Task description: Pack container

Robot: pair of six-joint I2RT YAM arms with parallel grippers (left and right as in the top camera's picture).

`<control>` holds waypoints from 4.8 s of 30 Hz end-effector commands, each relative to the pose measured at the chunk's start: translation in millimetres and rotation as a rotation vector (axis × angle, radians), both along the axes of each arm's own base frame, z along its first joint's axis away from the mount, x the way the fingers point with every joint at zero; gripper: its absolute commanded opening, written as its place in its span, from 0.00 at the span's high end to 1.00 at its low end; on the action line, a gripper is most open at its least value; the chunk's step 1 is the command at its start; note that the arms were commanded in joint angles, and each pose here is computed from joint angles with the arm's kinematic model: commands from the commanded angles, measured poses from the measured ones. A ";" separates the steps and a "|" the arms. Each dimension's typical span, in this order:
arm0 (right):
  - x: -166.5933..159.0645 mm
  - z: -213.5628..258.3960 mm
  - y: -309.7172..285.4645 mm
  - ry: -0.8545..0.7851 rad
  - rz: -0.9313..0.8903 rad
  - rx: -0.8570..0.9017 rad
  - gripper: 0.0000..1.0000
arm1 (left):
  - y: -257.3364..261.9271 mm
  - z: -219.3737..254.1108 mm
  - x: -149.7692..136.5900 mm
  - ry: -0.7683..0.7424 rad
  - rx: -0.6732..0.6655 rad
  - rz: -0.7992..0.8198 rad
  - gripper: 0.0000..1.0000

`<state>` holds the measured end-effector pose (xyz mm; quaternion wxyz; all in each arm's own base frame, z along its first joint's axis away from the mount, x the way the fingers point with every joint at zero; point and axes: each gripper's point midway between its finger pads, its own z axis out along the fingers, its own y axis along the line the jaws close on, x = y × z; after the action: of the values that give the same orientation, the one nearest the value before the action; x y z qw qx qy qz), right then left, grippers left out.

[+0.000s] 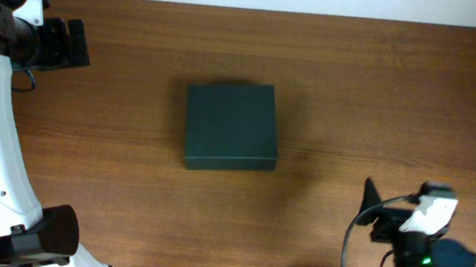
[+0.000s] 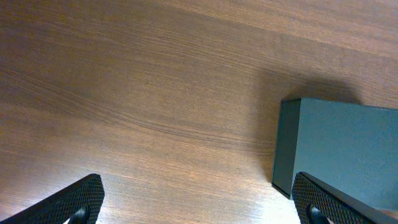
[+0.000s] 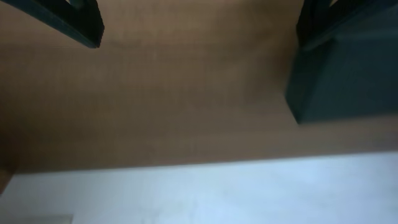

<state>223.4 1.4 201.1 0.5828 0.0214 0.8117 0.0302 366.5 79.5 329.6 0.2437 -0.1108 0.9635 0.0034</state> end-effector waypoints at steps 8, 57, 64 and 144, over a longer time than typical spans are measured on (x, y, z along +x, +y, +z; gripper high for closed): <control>2.2 -58.6 -7.7 -0.045 -0.045 -0.013 0.01 | 1.6 -2.9 1.7 0.009 0.000 0.006 0.01; 4.5 -69.0 -6.5 -0.034 -0.038 -0.011 0.01 | -15.2 35.3 -27.7 -0.098 0.024 -0.021 0.01; 4.5 -69.0 -6.6 -0.034 -0.039 -0.011 0.01 | -68.0 59.7 -99.9 -0.208 0.036 -0.159 0.01; 4.5 -69.0 -6.6 -0.034 -0.039 -0.011 0.01 | -97.0 -182.3 -130.5 -0.886 0.101 -0.253 0.01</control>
<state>227.7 -3.8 132.6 0.5944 0.0294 0.8034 0.0182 235.9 -17.2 147.2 0.6317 0.0274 0.7742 -0.0284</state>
